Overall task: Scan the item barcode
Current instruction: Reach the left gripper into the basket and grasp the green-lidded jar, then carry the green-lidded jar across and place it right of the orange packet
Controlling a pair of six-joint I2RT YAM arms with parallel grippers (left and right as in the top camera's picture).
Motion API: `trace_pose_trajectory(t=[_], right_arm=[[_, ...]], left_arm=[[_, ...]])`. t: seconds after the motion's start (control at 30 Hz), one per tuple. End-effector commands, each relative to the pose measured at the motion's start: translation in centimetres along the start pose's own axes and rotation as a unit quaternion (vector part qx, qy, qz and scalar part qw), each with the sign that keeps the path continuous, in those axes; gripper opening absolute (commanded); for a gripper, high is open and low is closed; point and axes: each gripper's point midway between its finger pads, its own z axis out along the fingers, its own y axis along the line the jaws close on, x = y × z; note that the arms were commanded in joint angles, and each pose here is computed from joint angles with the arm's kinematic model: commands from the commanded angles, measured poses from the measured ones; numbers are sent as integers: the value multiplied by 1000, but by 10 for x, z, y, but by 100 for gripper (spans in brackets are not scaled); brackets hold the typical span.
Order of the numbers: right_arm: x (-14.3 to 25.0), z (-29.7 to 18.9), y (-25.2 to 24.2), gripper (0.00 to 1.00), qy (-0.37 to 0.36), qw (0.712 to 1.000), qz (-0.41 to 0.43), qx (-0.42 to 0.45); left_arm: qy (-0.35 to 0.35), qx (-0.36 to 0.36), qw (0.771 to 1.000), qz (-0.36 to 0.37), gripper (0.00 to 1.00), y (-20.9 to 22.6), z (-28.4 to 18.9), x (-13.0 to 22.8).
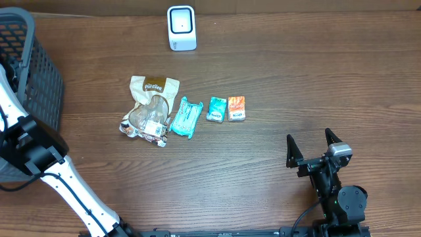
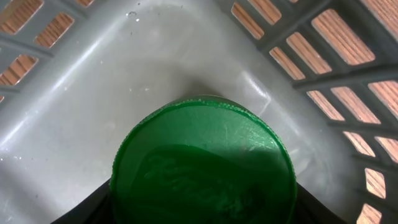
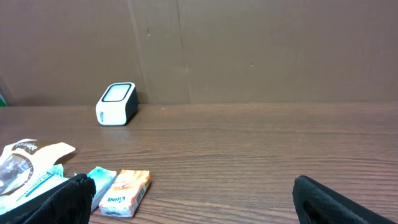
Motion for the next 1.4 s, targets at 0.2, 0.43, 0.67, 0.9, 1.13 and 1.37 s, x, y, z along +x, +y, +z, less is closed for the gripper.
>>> trace_pose_trajectory(t=[0.2,0.43,0.67,0.9,1.13,1.37], right_arm=[[2,0,-2,100,-2,1000,3,2],[2,0,-2,100,-2,1000,3,2],[2,0,-2,100,-2,1000,3,2],[2,0,-2,100,-2,1000,3,2],[2,0,-2,100,-2,1000,3,2],[2,0,-2,100,-2,1000,3,2]], left_arm=[[-113,125,985,-23,42,-19,-164,-32],[-192,168,967,-6,41,-15,-311,2],[-245,252,934,69,41,-55,-415,61],[-171,289,917,216,40,-141,-418,143],[-35,252,904,343,37,-219,-356,223],[63,225,871,433,35,-290,-293,300]])
